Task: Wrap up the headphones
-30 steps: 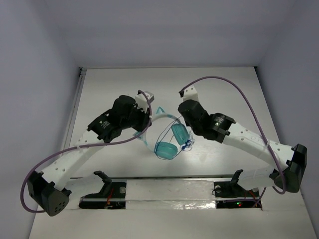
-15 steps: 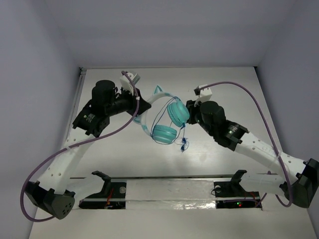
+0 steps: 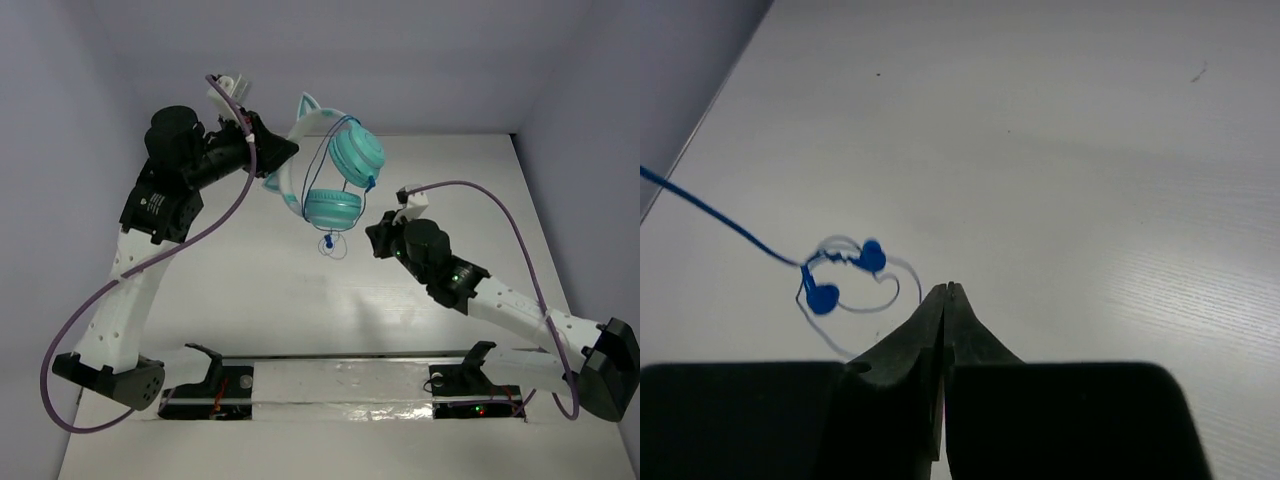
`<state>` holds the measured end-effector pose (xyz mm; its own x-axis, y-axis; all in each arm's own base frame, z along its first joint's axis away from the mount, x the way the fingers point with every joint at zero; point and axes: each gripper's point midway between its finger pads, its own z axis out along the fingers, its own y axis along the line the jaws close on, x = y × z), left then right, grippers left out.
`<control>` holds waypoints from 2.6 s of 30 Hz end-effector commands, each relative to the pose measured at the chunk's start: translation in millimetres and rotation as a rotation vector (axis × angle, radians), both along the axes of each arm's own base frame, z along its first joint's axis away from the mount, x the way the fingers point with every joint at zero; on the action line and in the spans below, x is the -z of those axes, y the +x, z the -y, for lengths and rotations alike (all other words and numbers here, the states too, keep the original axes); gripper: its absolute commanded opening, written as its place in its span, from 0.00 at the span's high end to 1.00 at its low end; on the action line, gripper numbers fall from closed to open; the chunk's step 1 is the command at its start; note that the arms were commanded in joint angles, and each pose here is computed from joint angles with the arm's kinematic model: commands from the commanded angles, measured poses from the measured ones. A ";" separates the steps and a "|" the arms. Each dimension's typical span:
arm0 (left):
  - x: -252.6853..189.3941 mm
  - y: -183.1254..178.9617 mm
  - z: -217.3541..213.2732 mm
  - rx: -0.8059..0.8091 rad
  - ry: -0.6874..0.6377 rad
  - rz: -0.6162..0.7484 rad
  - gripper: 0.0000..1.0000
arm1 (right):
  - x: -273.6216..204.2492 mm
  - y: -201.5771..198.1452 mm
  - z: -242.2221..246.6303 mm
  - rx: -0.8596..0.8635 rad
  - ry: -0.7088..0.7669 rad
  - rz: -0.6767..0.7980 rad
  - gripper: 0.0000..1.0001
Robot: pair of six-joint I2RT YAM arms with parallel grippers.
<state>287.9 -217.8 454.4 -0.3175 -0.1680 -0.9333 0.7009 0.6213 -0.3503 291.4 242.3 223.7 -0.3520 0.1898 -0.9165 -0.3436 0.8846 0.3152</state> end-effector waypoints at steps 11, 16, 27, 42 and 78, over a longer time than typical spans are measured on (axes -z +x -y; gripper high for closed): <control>-65.6 -0.4 3.9 0.023 -0.100 0.089 1.00 | -23.9 -2.3 -17.5 -0.092 0.103 0.106 0.32; -58.4 2.4 9.7 0.050 -0.104 0.068 1.00 | -28.9 3.4 -24.1 -0.101 0.090 0.114 0.34; -65.5 -11.7 10.3 0.086 -0.127 0.072 1.00 | -4.4 25.4 -33.5 -0.048 0.044 0.077 0.68; -64.7 -3.0 -0.4 0.012 -0.106 0.080 1.00 | -45.2 -21.0 -15.0 -0.164 0.119 0.129 0.51; -94.2 -42.2 -2.8 0.093 -0.141 0.125 1.00 | -18.4 -8.4 -79.4 -0.427 0.057 0.168 0.32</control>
<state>265.8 -220.2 508.9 -0.3198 -0.2133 -0.9232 0.7485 0.5406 -0.3842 278.9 308.4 201.1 -0.3488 0.0514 -0.9358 -0.6633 0.6919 0.2853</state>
